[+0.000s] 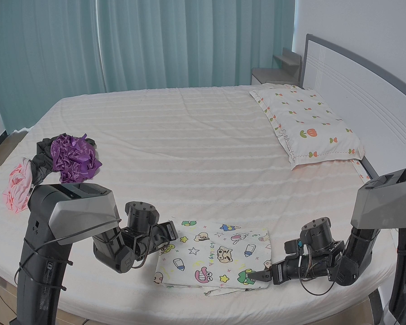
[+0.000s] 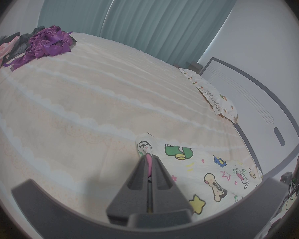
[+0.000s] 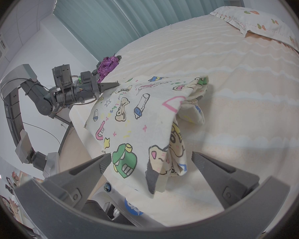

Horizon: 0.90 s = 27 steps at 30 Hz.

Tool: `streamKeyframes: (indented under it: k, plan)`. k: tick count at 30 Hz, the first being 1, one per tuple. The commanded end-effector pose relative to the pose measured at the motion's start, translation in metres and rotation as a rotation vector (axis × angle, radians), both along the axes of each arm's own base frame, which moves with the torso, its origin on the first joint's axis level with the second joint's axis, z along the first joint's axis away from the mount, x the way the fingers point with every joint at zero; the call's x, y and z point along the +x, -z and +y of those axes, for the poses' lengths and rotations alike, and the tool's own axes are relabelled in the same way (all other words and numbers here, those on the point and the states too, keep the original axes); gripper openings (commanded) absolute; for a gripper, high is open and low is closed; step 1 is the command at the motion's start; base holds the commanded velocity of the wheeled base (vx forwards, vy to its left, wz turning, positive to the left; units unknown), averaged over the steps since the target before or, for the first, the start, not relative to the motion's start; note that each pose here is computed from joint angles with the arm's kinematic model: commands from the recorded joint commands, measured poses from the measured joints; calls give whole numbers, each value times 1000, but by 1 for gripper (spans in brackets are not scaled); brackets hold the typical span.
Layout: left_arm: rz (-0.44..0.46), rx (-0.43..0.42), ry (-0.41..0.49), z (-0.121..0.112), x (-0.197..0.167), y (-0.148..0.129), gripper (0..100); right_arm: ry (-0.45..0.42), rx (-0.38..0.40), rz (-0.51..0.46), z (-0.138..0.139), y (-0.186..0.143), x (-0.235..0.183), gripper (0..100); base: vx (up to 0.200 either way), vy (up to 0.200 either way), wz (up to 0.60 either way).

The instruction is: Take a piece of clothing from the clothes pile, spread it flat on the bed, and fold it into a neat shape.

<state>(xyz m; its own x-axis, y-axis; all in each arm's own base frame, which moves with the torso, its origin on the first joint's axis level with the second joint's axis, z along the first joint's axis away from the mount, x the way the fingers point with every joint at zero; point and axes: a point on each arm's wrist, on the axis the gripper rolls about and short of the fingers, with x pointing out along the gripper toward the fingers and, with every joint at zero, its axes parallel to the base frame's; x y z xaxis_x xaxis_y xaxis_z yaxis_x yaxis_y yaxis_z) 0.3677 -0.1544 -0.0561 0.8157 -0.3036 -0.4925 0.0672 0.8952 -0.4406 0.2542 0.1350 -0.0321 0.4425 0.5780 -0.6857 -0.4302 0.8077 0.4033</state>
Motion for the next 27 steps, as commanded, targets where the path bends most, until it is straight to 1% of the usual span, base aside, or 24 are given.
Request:
streamKeyframes:
  k: [1, 4, 14, 15, 20, 23, 27]
  plan:
    - [-29, -2, -22, 1, 2, 8, 0, 1, 0, 1, 0, 0, 0, 100, 0, 0, 0]
    - [-61, -10, -35, 2, 4, 9, 0, 1, 0, 1, 0, 0, 0, 100, 0, 0, 0]
    - [-47, -2, -40, 6, 2, 11, 0, 10, 5, -16, 0, -3, 4, 100, 0, 0, 0]
    - [-49, -5, -41, 6, 2, 10, 100, 12, 9, -21, -1, -4, 4, 100, 0, 0, 0]
    - [-46, -14, -47, 8, -1, 7, 100, 27, 18, -44, -4, -12, 6, 100, 0, 0, 0]
    - [-45, -46, -64, 14, -4, -1, 100, 45, 32, -73, -8, -20, 12, 100, 0, 0, 0]
    - [-23, -210, -99, 19, -3, -9, 100, 100, 85, -121, -16, -35, 27, 100, 0, 0, 0]
